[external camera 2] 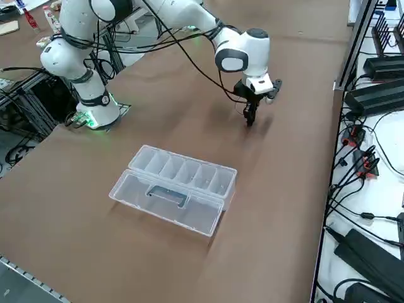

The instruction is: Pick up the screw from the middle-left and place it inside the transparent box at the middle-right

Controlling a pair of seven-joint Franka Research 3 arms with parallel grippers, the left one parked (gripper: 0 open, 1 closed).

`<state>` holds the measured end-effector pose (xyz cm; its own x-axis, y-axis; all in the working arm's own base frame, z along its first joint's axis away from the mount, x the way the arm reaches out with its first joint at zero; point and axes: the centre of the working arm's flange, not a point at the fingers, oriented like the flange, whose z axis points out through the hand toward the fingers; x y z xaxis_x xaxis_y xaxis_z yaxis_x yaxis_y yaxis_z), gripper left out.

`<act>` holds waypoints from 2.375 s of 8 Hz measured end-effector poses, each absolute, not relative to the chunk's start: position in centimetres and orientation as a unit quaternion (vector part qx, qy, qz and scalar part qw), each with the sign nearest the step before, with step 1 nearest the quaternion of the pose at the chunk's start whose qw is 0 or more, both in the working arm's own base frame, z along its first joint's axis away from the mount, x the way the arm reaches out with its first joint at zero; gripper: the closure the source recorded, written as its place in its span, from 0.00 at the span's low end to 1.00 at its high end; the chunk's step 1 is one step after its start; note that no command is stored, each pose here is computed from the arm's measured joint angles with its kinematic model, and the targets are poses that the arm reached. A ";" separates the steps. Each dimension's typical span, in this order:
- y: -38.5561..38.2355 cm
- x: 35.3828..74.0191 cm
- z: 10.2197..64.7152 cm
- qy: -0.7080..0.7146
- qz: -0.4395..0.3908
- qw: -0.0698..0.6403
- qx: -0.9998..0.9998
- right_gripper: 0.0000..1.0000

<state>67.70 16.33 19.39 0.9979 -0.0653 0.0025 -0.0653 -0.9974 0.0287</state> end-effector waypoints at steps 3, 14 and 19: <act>16.4 67.7 19.5 -0.032 0.001 0.014 0.999 0.93; 1.3 67.7 35.4 -0.004 -0.031 0.006 0.999 0.93; -13.9 65.4 36.4 0.060 -0.049 -0.005 0.997 0.93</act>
<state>65.35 -13.90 36.44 0.9880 0.1192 -0.0977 0.1183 -0.9929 -0.0155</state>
